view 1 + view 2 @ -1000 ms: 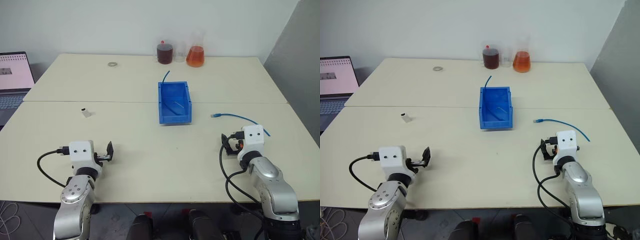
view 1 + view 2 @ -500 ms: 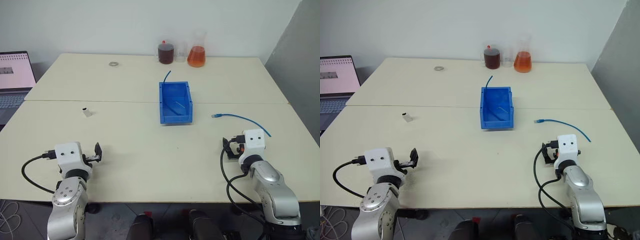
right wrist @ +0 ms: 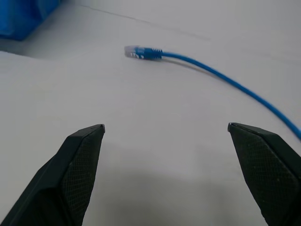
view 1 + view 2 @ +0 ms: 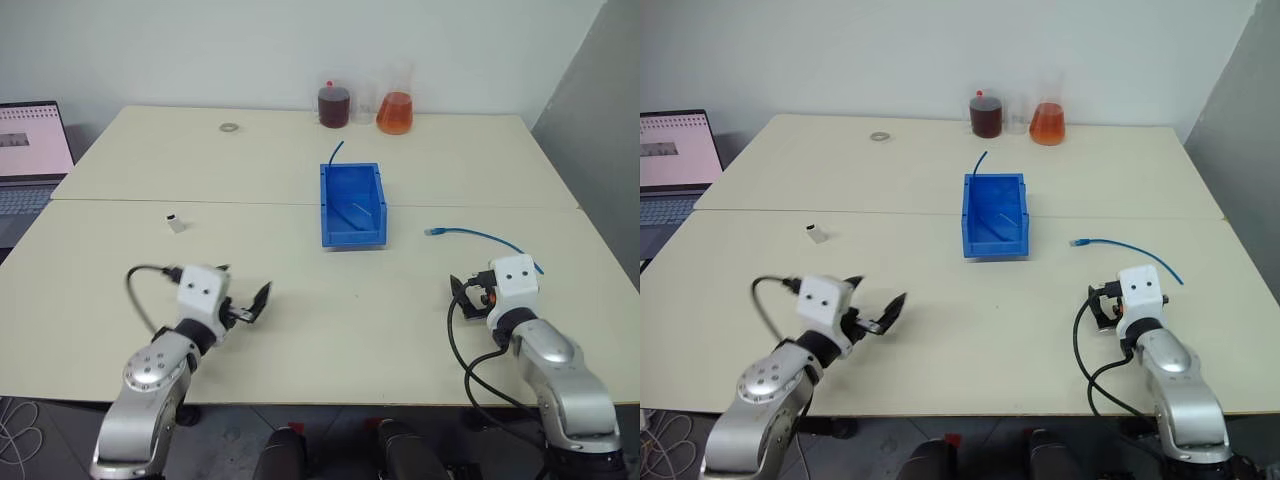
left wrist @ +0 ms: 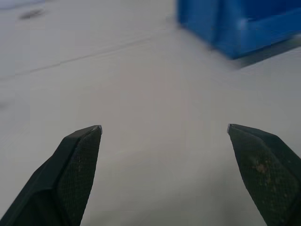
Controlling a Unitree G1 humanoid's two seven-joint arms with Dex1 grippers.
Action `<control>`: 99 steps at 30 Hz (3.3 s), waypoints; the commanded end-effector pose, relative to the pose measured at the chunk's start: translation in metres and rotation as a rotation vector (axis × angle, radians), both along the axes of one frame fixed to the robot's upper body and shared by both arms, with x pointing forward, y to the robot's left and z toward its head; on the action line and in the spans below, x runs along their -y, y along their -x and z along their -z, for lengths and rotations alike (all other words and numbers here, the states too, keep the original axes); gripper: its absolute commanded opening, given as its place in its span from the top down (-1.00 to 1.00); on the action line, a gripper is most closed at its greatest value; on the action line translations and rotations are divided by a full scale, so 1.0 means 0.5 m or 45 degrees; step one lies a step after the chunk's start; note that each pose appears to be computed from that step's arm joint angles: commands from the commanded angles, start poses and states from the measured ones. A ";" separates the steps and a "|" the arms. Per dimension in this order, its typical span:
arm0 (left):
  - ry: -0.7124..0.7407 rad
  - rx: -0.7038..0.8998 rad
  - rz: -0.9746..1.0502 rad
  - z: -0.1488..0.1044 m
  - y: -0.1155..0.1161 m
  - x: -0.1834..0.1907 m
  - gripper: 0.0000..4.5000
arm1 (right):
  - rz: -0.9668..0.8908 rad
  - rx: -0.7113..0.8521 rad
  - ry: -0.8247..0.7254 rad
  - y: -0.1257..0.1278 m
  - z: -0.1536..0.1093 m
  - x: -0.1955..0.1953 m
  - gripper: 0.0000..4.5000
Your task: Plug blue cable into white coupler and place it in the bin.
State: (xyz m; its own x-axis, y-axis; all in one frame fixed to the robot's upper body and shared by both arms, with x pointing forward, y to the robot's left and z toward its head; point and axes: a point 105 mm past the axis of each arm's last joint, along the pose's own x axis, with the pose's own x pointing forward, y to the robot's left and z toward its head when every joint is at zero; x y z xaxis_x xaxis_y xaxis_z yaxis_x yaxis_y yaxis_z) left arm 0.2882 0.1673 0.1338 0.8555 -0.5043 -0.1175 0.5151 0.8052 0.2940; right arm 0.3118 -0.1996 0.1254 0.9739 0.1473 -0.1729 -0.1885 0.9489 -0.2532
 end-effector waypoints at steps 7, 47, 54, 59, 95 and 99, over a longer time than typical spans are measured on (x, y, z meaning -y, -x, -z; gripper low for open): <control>-0.070 0.012 0.776 -0.069 -0.028 0.181 -1.00 | -0.537 -0.033 0.217 -0.126 -0.109 0.030 -0.98; 0.013 -0.072 0.585 -0.032 0.024 0.181 -1.00 | -0.241 -0.579 0.110 -0.241 0.002 0.113 -0.86; 0.016 -0.074 0.601 -0.032 0.020 0.186 -1.00 | -0.263 -0.589 0.081 -0.239 0.000 0.109 -0.10; 0.011 -0.069 0.608 -0.036 0.016 0.184 -1.00 | -0.263 -0.598 0.079 -0.236 0.003 0.114 0.45; 0.113 -0.150 -0.169 0.072 0.186 -0.032 -1.00 | -1.629 -0.365 0.298 -0.025 -0.005 -0.345 0.98; 0.180 -0.137 -0.264 0.074 0.178 -0.035 -1.00 | -1.605 -0.384 0.332 -0.040 0.028 -0.389 0.98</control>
State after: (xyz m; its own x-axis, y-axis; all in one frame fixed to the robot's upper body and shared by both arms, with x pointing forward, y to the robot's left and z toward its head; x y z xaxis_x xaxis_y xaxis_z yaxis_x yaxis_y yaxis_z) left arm 0.1972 0.1876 0.0863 0.9135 -0.3533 -0.2019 0.3796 0.9186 0.1098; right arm 0.3237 -0.0087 0.1129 0.0745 0.8572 -0.5096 -0.9872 -0.0089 -0.1593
